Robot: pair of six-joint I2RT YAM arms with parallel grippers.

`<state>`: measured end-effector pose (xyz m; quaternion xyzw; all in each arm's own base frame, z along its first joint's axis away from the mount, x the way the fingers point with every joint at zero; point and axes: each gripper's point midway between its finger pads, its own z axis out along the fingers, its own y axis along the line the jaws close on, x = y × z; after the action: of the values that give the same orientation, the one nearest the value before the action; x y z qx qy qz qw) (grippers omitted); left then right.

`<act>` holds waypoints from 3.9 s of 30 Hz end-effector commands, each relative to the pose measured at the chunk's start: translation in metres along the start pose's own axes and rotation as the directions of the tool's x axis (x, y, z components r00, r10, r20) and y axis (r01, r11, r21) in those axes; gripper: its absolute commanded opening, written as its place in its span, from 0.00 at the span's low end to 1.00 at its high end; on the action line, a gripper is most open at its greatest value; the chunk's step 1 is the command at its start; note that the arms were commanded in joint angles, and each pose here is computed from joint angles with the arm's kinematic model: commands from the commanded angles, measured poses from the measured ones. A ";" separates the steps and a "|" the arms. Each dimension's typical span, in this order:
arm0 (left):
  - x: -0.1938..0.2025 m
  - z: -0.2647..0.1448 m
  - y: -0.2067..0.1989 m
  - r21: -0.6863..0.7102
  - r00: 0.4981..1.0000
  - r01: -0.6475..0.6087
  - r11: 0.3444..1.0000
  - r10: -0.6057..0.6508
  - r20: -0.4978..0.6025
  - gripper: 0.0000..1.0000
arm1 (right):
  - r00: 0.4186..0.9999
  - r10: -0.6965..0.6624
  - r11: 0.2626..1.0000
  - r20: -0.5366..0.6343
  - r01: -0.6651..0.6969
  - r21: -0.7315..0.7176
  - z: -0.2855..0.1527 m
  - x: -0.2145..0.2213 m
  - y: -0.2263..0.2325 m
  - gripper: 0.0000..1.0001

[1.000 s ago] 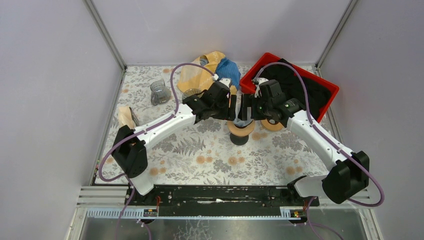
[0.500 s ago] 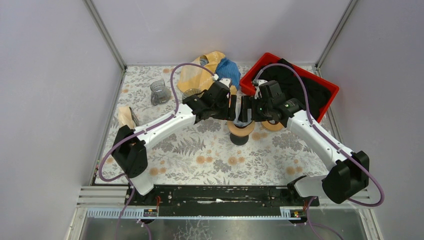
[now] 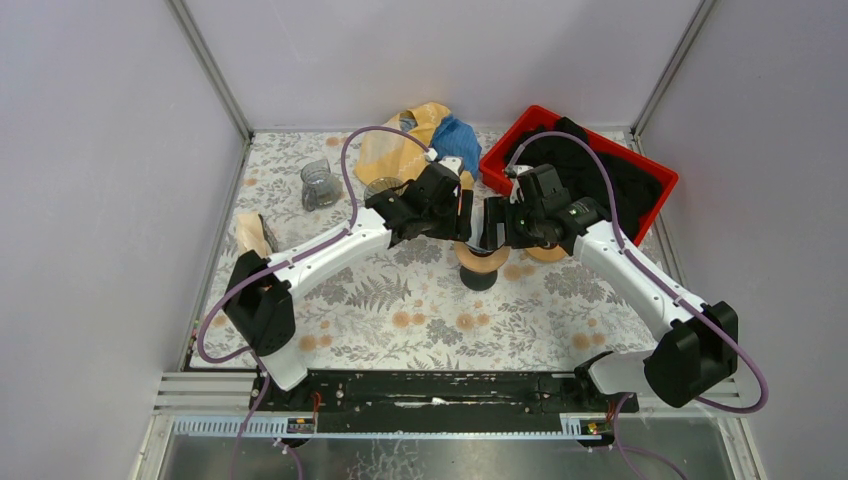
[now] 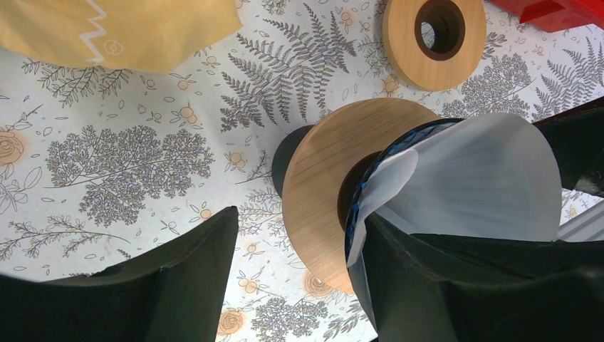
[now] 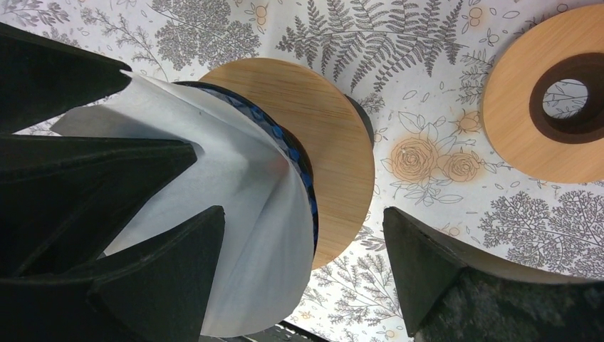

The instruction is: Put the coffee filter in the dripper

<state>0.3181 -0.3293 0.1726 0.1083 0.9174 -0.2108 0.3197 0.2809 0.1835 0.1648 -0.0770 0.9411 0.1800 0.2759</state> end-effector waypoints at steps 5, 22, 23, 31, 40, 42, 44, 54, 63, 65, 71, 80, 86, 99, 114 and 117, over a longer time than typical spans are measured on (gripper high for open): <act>-0.002 0.004 -0.003 0.010 1.000 -0.020 1.000 0.020 0.004 0.69 | 0.999 -0.019 0.998 -0.036 0.021 0.059 0.003 0.004 -0.012 0.87; -0.001 0.006 -0.004 0.011 1.000 -0.021 1.000 0.021 0.002 0.68 | 0.999 -0.031 0.997 -0.032 0.033 0.075 0.001 -0.003 -0.014 0.87; -0.002 0.006 -0.004 0.011 1.000 -0.020 1.000 0.020 0.002 0.68 | 0.999 -0.034 0.997 -0.037 0.036 0.072 0.000 -0.002 -0.013 0.87; -0.001 0.006 -0.003 0.010 1.000 -0.020 1.000 0.020 -0.001 0.68 | 0.995 -0.055 0.997 -0.088 0.059 0.045 0.002 0.006 -0.010 0.85; 0.000 0.005 -0.004 0.013 1.000 -0.016 1.000 0.016 0.000 0.68 | 0.991 -0.064 0.997 -0.120 0.070 0.045 0.010 0.009 -0.011 0.84; 0.000 0.005 -0.003 0.012 1.000 -0.015 1.000 0.015 -0.002 0.68 | 0.990 -0.061 0.996 -0.124 0.068 0.051 0.012 0.010 -0.013 0.84; 0.001 0.006 -0.003 0.010 1.000 -0.016 1.000 0.016 -0.004 0.68 | 0.990 -0.061 0.996 -0.125 0.068 0.052 0.012 0.011 -0.013 0.84; 0.001 0.006 -0.001 0.002 1.000 -0.017 1.000 0.017 -0.001 0.68 | 0.994 -0.066 0.996 -0.083 0.071 0.060 0.003 0.002 -0.012 0.84; -0.014 -0.012 -0.016 0.073 0.999 -0.004 0.997 0.001 0.049 0.75 | 0.996 -0.062 0.996 -0.056 0.065 0.055 0.001 -0.003 -0.011 0.85; -0.016 -0.015 -0.020 0.101 0.999 -0.002 0.995 -0.004 0.053 0.75 | 0.996 -0.064 0.996 -0.059 0.067 0.055 0.002 -0.002 -0.011 0.85; -0.022 -0.020 -0.031 0.190 0.998 0.015 0.982 -0.028 0.064 0.78 | 0.997 -0.066 0.996 -0.050 0.068 0.050 0.001 -0.003 -0.010 0.86; -0.026 -0.007 -0.024 0.192 0.997 0.030 0.981 -0.042 0.060 0.79 | 0.996 -0.061 0.997 -0.064 0.063 0.033 0.003 0.000 -0.007 0.86; -0.027 -0.001 -0.032 0.228 0.998 0.023 0.973 -0.036 0.053 0.79 | 0.996 -0.060 0.997 -0.065 0.062 0.034 0.003 0.000 -0.008 0.86; -0.027 0.016 -0.012 0.115 0.998 0.018 0.993 -0.025 0.063 0.73 | 0.996 -0.059 0.998 -0.069 0.061 0.030 0.002 0.004 -0.008 0.86; -0.013 0.026 0.001 0.059 1.000 0.016 0.998 -0.017 0.024 0.69 | 0.996 -0.056 0.998 -0.070 0.058 0.029 -0.001 0.003 -0.007 0.86; -0.012 0.025 -0.003 0.074 1.000 0.015 0.997 -0.016 0.019 0.69 | 0.997 -0.055 0.998 -0.048 0.056 0.011 -0.005 -0.003 -0.002 0.86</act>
<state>0.3323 -0.3486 0.1682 0.1130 0.9040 -0.2686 0.3128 0.2811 0.1777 0.1442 -0.1014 0.9562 0.1447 0.2335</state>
